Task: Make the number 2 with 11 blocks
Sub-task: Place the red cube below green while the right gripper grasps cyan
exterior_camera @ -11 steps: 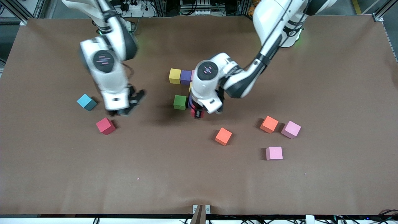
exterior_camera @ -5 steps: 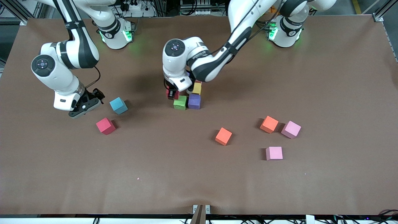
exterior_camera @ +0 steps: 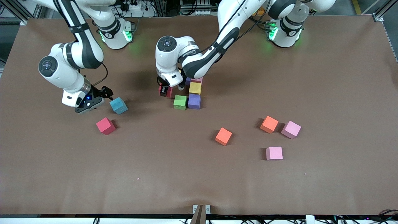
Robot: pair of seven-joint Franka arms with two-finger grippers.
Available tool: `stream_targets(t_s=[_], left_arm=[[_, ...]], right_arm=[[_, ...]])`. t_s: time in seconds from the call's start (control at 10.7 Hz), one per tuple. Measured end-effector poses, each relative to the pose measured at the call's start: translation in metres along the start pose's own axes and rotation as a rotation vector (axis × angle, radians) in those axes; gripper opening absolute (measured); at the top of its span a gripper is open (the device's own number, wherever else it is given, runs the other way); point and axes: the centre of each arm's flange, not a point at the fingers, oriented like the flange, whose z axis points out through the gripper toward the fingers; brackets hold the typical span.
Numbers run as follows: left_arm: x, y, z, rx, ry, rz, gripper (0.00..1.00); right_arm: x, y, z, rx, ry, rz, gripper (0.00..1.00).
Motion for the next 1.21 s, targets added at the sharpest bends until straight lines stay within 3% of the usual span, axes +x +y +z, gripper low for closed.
stream_targets(t_s=[0.19,1.21], left_arm=[[0.009,0.01,0.014,-0.011,0.015,-0.013,0.61],[0.024,0.022,0.048,-0.038,0.032,-0.027,0.61]], right_arm=[[-0.001,-0.01,0.016,-0.017,0.03,-0.049,1.0],[-0.017,-0.019,0.08,0.022,-0.032,-0.121,1.0]])
